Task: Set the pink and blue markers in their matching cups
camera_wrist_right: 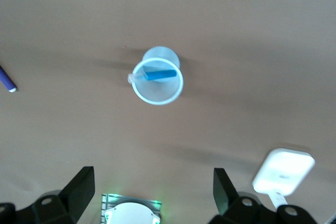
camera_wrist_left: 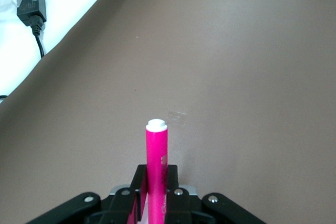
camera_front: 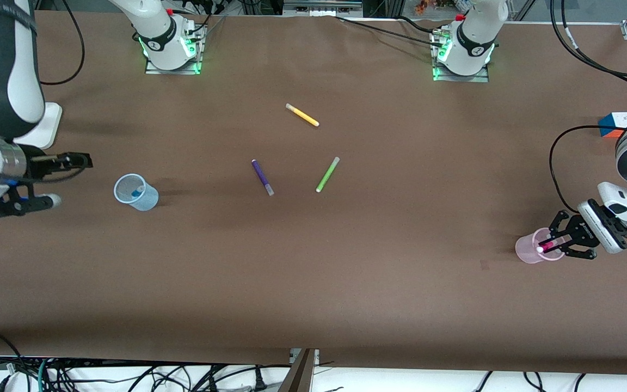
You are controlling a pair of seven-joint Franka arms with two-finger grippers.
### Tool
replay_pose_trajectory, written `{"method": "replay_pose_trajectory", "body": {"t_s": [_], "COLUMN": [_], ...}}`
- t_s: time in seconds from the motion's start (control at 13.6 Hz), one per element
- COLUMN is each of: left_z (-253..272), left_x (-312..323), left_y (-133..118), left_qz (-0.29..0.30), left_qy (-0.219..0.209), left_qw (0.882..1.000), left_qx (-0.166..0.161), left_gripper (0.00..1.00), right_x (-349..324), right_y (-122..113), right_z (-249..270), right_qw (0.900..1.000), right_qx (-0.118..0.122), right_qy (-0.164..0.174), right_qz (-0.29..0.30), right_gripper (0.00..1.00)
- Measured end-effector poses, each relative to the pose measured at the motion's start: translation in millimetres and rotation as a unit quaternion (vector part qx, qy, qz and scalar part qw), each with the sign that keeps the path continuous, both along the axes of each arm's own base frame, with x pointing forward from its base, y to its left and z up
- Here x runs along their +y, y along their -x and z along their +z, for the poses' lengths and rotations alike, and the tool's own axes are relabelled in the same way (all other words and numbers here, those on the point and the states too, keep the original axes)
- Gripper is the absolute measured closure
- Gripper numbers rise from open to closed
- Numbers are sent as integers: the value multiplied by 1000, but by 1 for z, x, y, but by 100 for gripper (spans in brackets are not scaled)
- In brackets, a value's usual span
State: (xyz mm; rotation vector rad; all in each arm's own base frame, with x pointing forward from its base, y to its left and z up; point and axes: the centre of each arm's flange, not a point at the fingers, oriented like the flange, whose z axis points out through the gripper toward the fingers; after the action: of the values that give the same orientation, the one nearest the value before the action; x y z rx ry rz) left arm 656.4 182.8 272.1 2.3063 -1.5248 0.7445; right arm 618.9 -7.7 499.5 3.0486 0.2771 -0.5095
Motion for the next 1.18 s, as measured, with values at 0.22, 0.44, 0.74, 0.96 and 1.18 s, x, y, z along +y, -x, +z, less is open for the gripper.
{"method": "replay_pose_trajectory", "body": {"t_s": [0.22, 0.44, 0.74, 0.96, 1.18], "left_z": [0, 5, 73, 140, 208], "left_x": [-3, -4, -41, -93, -166], "left_y": [-1, -3, -12, 5, 28], "left_qz": [-2, 0, 72, 181, 297], "left_qy": [1, 2, -30, -48, -112], "left_qw": [1000, 1000, 995, 963, 908], "left_qx": [-1, -3, 70, 195, 272], "left_gripper": [46, 17, 0, 0, 0], "right_x": [-8, -30, -39, -23, -10], "right_y": [38, 82, 99, 99, 98], "right_z": [72, 130, 140, 133, 129], "right_qw": [999, 995, 994, 994, 993], "right_qx": [-52, -97, -105, -91, -87], "right_qy": [6, 5, 4, 11, 15], "right_qz": [-4, -20, -33, -65, -73], "right_gripper": [0, 0, 0, 0, 0]}}
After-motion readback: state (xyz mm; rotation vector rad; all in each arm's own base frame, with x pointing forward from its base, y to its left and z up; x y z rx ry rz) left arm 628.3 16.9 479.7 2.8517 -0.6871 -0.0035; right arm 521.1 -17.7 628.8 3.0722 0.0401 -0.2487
